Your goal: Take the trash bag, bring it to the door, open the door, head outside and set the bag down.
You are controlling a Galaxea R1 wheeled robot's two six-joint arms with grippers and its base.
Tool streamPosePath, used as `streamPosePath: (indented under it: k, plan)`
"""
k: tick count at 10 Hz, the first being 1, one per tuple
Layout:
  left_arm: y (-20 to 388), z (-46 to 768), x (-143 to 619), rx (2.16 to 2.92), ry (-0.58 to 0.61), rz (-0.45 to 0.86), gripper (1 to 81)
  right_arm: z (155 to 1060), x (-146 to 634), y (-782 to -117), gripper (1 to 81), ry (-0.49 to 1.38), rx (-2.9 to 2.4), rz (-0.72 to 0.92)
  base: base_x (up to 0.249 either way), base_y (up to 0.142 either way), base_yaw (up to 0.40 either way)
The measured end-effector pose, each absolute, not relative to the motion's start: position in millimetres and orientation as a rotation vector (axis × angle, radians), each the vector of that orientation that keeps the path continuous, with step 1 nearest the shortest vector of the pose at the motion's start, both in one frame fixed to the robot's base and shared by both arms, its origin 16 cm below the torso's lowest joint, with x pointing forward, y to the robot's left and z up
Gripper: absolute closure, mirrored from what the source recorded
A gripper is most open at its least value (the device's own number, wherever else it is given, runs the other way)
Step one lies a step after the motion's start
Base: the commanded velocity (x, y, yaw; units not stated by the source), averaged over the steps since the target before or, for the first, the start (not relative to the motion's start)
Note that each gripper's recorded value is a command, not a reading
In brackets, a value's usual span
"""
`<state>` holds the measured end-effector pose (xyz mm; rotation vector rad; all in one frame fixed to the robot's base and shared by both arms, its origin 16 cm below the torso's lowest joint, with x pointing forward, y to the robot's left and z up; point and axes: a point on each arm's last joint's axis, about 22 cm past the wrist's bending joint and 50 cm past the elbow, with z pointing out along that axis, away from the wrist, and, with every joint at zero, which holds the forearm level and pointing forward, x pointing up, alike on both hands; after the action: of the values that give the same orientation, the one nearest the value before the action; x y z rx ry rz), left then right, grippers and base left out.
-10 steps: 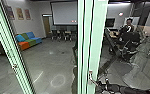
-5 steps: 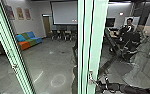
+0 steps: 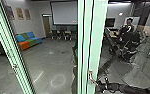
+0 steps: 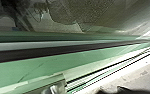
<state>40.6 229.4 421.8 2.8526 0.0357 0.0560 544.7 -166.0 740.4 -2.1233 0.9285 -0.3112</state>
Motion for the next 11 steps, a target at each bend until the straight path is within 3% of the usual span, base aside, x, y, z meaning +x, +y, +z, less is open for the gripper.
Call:
streamPosePath:
  k: [5, 11]
  plan:
    - [231, 422, 40, 2.855, 0.036, 0.057, 81.1, 741, 544, -166, 1.0, 0.926, -2.124, -0.314, 0.000, 0.000, 0.000]
    - [231, 423, 48, 2.854, 0.031, 0.081, 81.1, 734, 521, -170, 1.0, 0.865, -2.204, -0.260, 0.088, 0.000, 0.000]
